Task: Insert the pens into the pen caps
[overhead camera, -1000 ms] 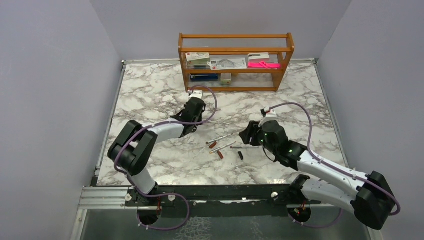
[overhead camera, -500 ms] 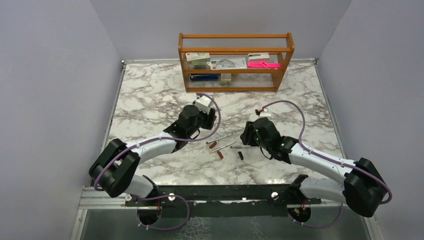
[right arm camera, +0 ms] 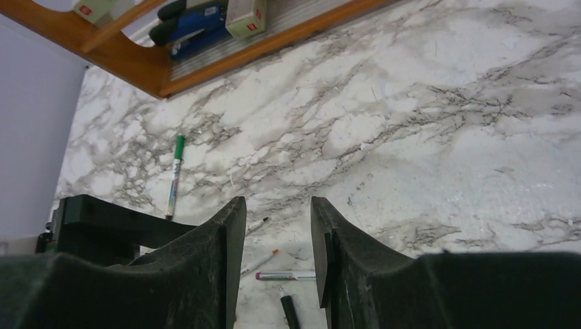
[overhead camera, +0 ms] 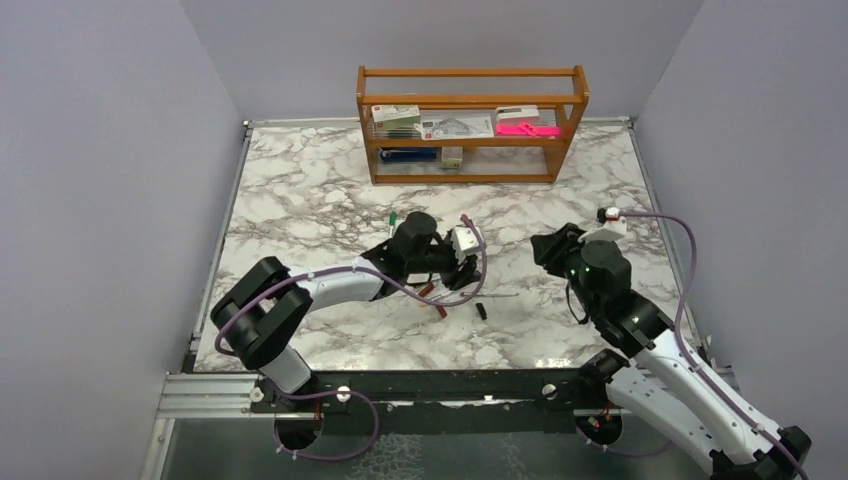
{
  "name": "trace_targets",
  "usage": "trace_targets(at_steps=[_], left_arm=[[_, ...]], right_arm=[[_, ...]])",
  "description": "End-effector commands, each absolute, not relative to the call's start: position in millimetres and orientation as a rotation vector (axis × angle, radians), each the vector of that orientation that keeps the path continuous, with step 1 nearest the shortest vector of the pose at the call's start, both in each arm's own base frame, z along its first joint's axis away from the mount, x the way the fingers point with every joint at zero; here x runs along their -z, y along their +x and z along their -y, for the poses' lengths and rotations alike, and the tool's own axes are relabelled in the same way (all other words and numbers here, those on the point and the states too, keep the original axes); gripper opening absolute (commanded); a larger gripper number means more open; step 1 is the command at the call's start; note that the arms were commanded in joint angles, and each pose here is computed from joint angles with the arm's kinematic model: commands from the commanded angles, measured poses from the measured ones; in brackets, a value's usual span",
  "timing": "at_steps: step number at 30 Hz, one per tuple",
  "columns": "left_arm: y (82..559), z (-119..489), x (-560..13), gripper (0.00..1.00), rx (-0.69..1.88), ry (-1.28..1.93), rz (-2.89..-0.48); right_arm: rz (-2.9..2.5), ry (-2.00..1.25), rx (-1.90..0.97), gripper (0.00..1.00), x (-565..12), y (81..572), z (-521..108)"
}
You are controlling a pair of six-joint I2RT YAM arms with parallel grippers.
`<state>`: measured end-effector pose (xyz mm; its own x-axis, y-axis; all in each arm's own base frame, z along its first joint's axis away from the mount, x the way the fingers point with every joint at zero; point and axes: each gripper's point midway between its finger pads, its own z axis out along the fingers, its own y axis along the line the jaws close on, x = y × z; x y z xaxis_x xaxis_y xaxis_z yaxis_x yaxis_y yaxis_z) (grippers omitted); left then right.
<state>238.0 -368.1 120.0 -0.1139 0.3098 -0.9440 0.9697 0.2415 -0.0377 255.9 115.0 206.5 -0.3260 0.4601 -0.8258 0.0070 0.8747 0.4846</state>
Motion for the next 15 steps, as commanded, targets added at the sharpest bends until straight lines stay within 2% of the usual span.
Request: trace_targets(at_steps=[1,8,15], left_arm=[[209.3,401.9,-115.5,0.51,0.999,1.46,-1.503],[214.9,424.3,-84.2,0.46,0.944,1.599,-1.541],[213.4,420.0,-59.6,0.5,0.881,1.678,-1.558]], right_arm=[[-1.922,0.358,-0.378,0.4,-189.6,254.0,-104.1],[-1.917,0.35,-0.387,0.4,-182.5,247.7,-101.1],[-1.898,0.36,-0.376,0.4,-180.9,238.3,-90.8]])
